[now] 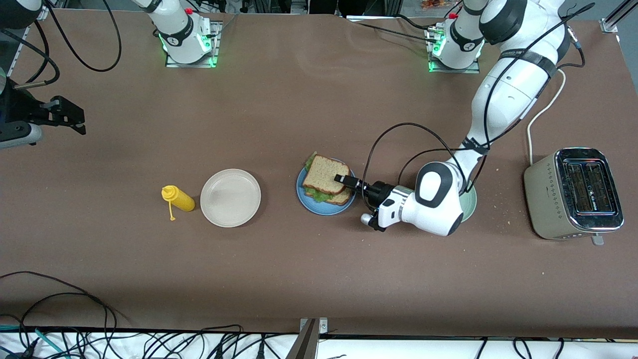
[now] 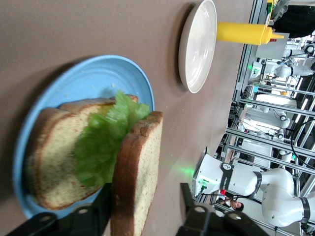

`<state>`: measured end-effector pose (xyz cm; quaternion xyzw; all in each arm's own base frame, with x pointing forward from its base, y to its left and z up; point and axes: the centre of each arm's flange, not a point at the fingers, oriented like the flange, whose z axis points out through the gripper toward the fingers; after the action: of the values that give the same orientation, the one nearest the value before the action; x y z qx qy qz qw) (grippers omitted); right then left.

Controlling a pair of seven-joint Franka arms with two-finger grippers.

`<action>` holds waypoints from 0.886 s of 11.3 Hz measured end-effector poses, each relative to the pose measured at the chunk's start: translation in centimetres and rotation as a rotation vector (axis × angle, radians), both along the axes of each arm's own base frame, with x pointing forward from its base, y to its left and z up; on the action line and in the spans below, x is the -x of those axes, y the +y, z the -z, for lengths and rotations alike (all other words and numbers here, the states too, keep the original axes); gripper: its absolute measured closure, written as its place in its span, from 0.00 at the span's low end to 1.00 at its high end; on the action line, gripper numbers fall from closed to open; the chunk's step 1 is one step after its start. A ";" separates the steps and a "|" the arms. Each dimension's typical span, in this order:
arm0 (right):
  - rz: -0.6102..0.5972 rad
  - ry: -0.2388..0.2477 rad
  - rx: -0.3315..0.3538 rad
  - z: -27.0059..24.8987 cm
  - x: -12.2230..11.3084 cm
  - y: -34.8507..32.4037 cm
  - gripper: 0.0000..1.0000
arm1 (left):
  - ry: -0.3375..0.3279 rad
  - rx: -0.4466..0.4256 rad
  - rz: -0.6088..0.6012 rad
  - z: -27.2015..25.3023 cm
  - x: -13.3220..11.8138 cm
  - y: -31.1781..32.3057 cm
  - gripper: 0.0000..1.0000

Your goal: Make sandwich in blue plate with both arms

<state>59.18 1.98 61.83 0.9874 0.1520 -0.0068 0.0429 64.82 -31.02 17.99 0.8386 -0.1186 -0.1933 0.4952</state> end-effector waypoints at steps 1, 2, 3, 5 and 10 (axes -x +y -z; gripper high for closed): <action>0.000 0.000 0.000 0.0 0.0 0.0 0.00 | -0.007 -0.007 -0.010 0.0 -0.4 0.7 0.26; 0.000 0.000 0.000 0.0 0.0 0.0 0.00 | -0.022 -0.019 -0.011 0.0 -0.9 1.4 0.14; 0.000 0.000 0.000 0.0 0.0 0.0 0.00 | -0.057 -0.050 0.010 -0.2 -1.3 2.0 0.03; 0.000 0.001 -0.019 0.0 0.0 0.2 0.00 | -0.132 -0.117 0.048 -1.3 -2.3 3.6 0.00; 0.029 0.003 -0.098 0.1 0.0 -0.4 0.00 | -0.310 -0.268 0.087 -9.2 -5.2 10.3 0.00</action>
<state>59.21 1.62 61.75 0.9904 0.1380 -0.0016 -0.0058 70.04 -20.76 27.20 0.9108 -0.2029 -0.0973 0.3461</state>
